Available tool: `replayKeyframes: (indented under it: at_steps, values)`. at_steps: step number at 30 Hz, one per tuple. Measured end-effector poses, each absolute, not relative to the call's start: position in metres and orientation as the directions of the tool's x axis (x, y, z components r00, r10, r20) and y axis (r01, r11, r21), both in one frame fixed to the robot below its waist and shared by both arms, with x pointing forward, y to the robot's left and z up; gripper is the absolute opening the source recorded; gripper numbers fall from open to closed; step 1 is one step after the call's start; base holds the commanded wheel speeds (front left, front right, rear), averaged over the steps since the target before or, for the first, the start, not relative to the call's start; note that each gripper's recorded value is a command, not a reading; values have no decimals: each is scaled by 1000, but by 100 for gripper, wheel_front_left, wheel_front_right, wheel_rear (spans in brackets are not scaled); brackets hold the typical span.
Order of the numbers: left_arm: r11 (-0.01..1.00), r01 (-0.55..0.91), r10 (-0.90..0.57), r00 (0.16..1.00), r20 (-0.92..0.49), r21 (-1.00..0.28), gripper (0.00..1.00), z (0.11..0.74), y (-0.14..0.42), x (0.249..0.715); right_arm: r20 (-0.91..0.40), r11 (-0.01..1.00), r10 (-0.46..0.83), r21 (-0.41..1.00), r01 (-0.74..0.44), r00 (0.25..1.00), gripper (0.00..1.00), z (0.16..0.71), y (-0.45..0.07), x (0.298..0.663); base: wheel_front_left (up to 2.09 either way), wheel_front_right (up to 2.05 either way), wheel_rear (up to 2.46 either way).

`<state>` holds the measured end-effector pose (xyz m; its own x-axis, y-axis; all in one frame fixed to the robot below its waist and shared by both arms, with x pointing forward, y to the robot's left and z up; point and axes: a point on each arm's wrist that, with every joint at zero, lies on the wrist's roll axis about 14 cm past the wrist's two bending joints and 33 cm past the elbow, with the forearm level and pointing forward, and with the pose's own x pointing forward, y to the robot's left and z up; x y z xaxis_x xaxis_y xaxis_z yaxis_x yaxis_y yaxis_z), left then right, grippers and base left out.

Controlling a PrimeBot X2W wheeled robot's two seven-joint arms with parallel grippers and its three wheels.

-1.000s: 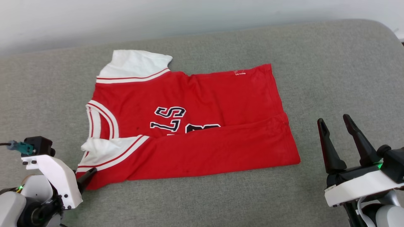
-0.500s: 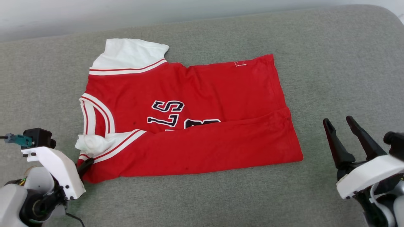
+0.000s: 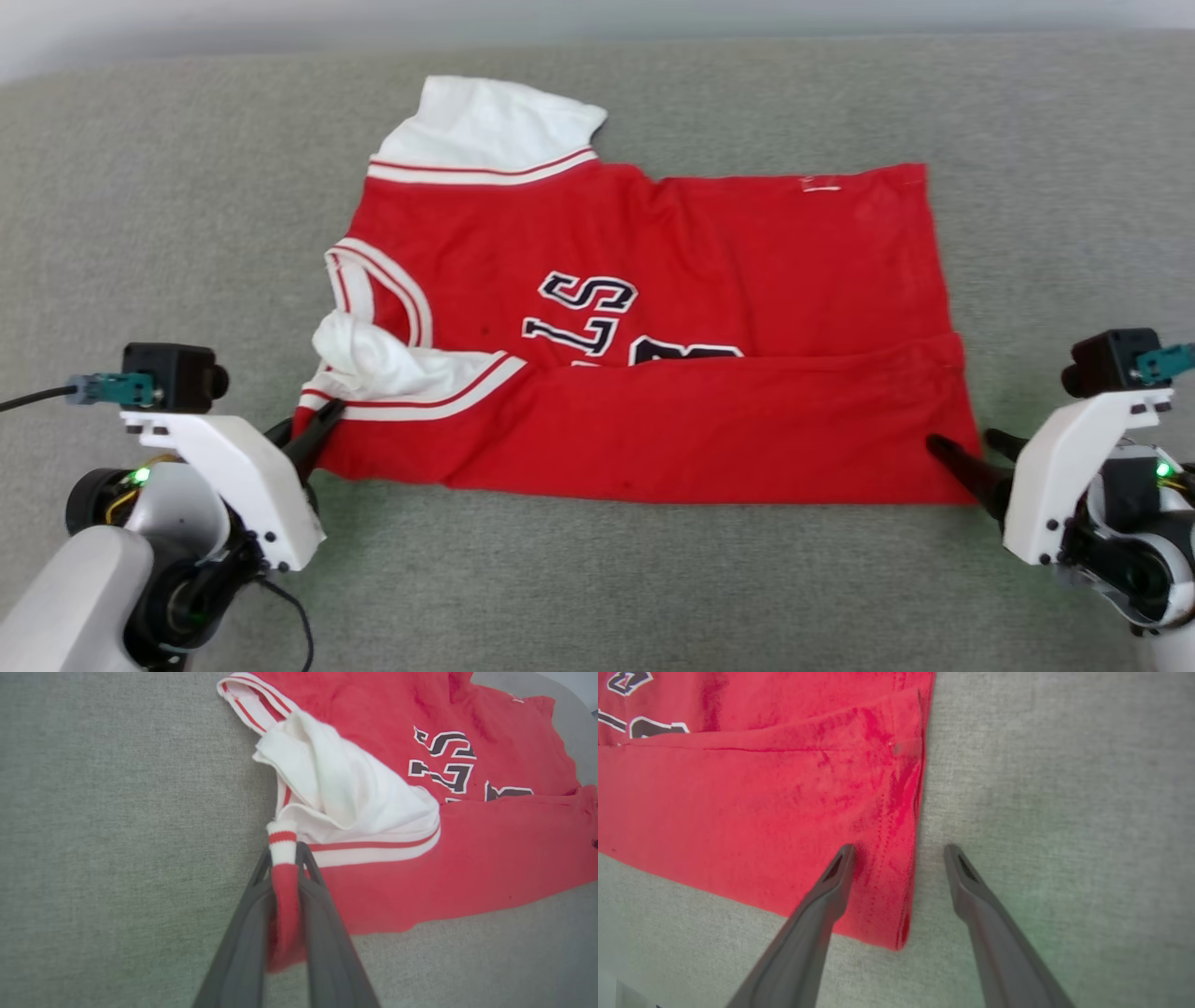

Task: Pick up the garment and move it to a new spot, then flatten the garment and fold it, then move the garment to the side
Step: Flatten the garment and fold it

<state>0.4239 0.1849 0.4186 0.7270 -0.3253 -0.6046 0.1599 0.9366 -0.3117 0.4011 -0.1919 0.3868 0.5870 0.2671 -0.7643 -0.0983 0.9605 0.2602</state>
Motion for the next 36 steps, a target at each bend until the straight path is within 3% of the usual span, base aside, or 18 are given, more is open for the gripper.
replayKeyframes:
  at_steps: [5, 6, 8, 23, 30, 36]
  values:
    - [938, 153, -321, 727, -607, -312, 0, 416, 185, 420, -808, 947, 312, 305, -98, 500, 100, 366, -176, 405, 0, 0, 0]
    - [939, 149, -317, 727, -608, -311, 0, 415, 186, 419, -812, 946, 317, 308, -100, 490, 53, 364, -174, 405, 0, 0, 0]
    - [940, 144, -313, 729, -609, -310, 0, 414, 187, 418, -810, 942, 327, 321, -99, 486, 0, 363, -171, 407, 0, 0, 0]
    - [949, 121, -266, 804, -532, -293, 0, 443, 193, 405, -715, 928, 371, 315, -201, 592, 0, 413, -159, 403, 0, 0, 0]
    - [947, 78, -238, 824, -515, -313, 0, 454, 194, 358, -676, 925, 379, 302, -232, 632, 0, 441, -161, 371, 0, 0, 0]
    - [939, 16, -216, 803, -556, -342, 0, 443, 200, 323, -694, 934, 352, 307, -183, 629, 0, 438, -175, 340, 0, 0, 0]
